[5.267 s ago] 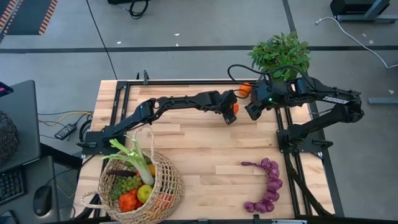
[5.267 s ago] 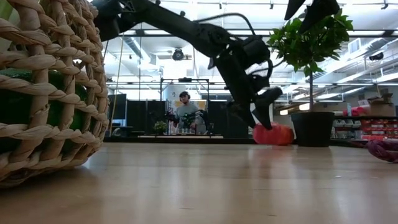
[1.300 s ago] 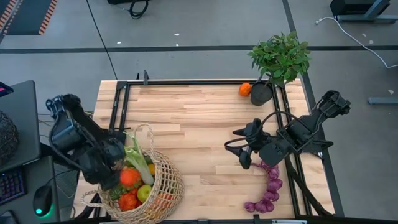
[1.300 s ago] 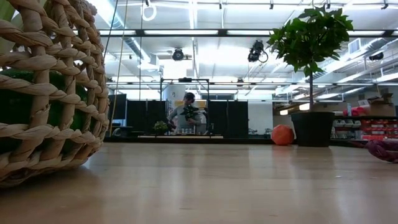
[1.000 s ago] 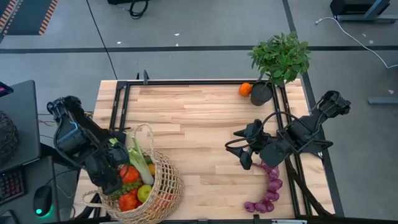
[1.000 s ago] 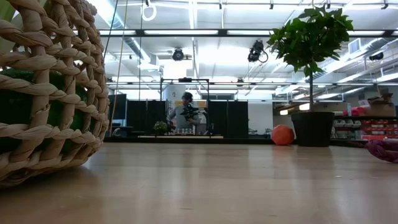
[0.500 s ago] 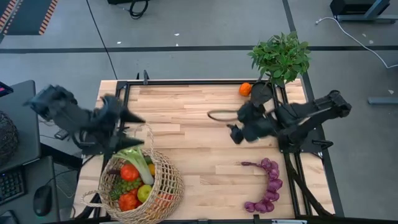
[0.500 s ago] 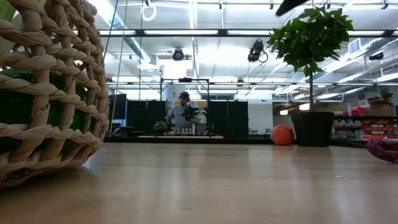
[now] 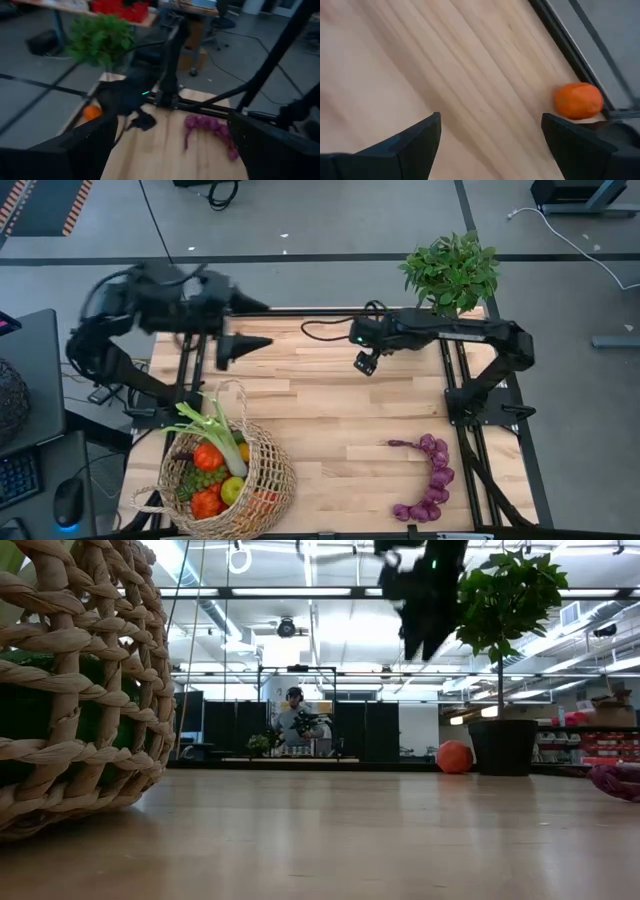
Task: Build produce basket
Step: Put the orange into the basket
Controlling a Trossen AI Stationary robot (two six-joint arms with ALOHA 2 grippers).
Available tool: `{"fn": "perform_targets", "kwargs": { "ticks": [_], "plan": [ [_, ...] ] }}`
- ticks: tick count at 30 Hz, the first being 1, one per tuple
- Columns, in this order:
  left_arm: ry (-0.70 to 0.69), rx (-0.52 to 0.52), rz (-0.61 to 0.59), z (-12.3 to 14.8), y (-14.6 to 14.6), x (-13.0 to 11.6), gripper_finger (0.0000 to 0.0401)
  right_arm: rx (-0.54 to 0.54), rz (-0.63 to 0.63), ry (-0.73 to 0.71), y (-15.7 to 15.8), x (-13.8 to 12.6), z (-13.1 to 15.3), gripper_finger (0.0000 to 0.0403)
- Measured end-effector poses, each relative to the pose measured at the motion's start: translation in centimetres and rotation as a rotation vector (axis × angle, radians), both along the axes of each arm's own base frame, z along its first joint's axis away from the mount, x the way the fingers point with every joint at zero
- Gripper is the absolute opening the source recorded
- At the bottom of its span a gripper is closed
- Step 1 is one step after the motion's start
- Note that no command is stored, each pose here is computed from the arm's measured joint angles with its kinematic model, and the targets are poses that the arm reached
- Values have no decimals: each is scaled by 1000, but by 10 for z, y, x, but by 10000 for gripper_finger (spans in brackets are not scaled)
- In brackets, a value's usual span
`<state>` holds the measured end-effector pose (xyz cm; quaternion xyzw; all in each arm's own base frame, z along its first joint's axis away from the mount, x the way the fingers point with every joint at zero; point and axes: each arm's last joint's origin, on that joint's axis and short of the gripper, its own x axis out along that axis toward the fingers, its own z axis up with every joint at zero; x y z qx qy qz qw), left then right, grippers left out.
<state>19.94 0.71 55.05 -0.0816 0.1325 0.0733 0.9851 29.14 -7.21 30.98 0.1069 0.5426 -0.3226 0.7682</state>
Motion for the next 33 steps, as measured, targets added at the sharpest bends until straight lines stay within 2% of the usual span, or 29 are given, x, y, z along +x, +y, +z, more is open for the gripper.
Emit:
{"fn": "perform_targets", "kwargs": {
  "ticks": [5, 12, 15, 22, 29, 33],
  "plan": [
    [26, -58, -23, -11, 24, 32, 380, 21, 18, 213, -38, -1, -27, 348],
    [-90, -70, -65, -12, 49, 70, 380, 62, 0, 347, -90, -16, -46, 348],
    [-149, -99, -83, -11, 57, 82, 380, 59, 15, 356, -110, -22, -49, 348],
    [-183, -86, -71, -15, 70, 97, 380, 59, -16, 353, -145, -38, -56, 351],
    [-217, -123, -11, -16, 87, 100, 380, 113, -56, 316, -160, -46, -62, 390],
    [-220, -128, 1, -17, 91, 102, 380, 89, -66, 262, -166, -44, -61, 396]
  ]
}}
